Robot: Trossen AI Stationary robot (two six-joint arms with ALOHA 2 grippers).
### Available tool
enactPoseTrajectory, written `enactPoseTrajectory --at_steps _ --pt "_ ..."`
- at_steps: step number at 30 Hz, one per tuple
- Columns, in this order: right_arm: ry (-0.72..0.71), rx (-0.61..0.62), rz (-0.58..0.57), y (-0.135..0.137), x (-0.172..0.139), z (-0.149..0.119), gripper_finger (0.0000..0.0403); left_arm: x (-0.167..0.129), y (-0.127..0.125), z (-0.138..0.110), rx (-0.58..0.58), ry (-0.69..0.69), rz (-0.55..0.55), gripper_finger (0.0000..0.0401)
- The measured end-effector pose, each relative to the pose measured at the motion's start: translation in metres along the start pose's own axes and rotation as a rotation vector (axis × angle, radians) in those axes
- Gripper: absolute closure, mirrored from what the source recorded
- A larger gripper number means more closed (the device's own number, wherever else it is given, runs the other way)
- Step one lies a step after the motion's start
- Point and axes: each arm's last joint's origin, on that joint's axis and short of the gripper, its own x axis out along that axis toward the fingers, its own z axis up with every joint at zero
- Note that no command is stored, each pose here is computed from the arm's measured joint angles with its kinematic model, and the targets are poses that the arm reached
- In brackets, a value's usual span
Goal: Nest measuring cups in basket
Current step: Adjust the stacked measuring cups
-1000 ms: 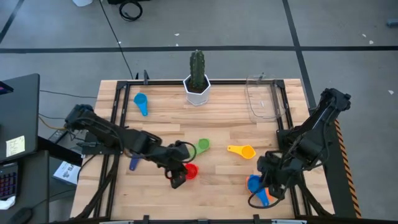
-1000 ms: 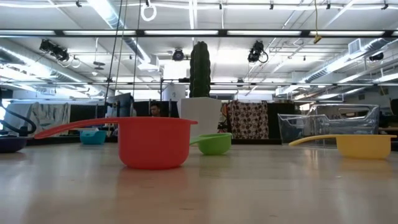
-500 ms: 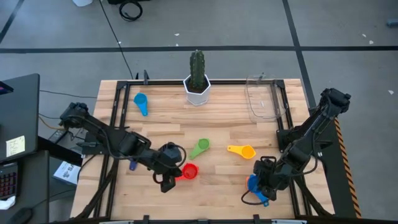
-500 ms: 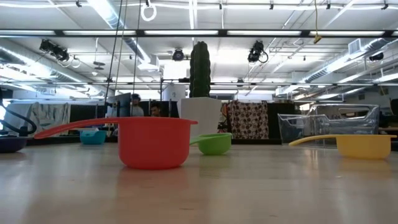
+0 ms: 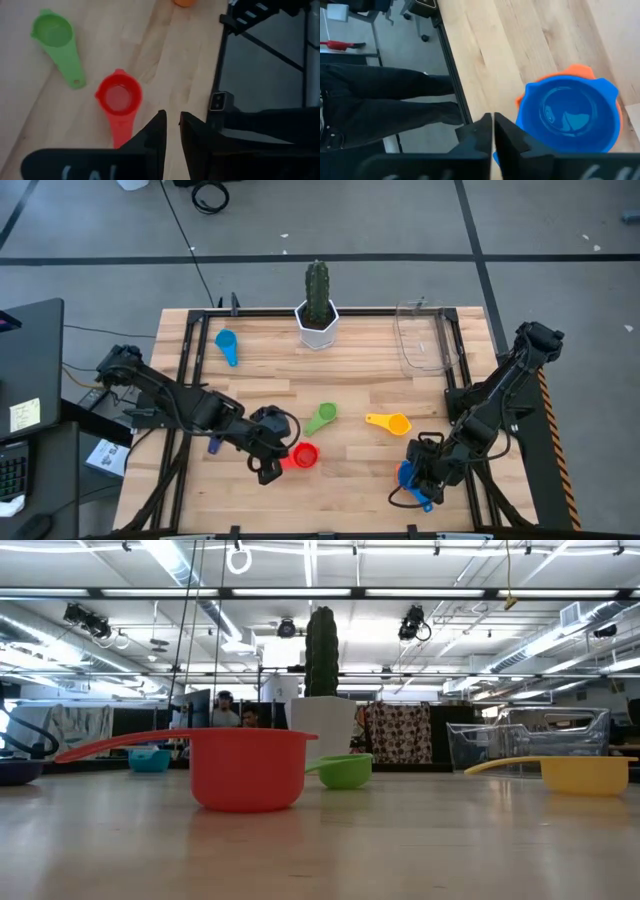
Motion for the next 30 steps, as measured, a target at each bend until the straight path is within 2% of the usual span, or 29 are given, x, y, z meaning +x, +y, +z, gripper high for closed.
enactPoseTrajectory --at_steps 5,11,14,17,23,30 --pt "0.0 0.02 -0.015 0.0 0.005 0.0 0.0397 0.0 0.002 -0.002 0.003 0.012 0.025 0.0342" --pt "0.151 -0.009 -0.134 0.006 0.031 -0.009 0.0399 0.0 0.003 -0.003 0.007 0.026 0.04 0.0342" --pt "0.189 -0.027 -0.221 0.01 0.045 -0.013 0.04 0.0 0.004 -0.004 0.01 0.033 0.048 0.0342" --pt "0.22 -0.041 -0.253 0.013 0.058 -0.015 0.0397 0.0 0.005 -0.004 0.012 0.035 0.053 0.0342" --pt "0.293 -0.004 -0.215 0.016 0.076 -0.009 0.0366 0.0 0.006 -0.005 0.015 0.031 0.075 0.0342" --pt "0.366 0.01 -0.109 0.02 0.068 0.006 0.0331 0.0 0.006 -0.005 0.015 0.032 0.077 0.0342"
